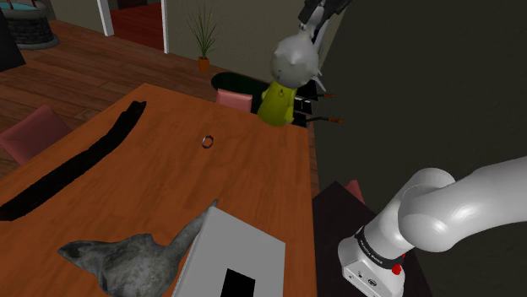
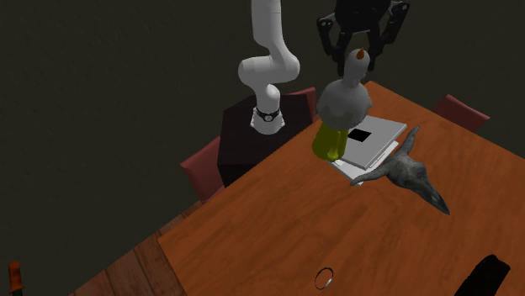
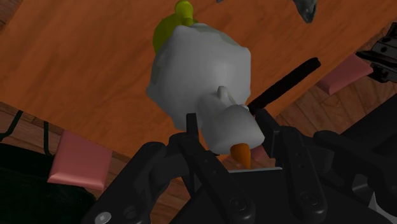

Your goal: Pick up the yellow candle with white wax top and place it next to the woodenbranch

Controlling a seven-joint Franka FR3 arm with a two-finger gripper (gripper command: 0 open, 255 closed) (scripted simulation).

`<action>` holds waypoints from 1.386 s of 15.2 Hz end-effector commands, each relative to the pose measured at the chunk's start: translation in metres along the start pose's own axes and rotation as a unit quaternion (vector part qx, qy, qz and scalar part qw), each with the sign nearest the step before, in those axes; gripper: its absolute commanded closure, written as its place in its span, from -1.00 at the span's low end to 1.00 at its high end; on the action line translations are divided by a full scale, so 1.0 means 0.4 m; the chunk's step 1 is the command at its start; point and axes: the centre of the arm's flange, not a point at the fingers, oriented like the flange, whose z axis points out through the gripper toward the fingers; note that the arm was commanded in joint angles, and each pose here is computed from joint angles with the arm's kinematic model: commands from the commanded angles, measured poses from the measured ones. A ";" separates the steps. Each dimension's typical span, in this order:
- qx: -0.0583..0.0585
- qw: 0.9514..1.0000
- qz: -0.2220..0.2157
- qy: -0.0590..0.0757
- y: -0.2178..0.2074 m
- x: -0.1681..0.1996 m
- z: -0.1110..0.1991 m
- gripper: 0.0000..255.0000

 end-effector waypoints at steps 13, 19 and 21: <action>0.000 1.000 0.000 0.001 -0.118 0.062 0.026 1.00; 0.000 1.000 0.000 0.001 -0.231 0.105 0.183 1.00; 0.000 1.000 0.000 0.001 -0.269 0.119 0.236 1.00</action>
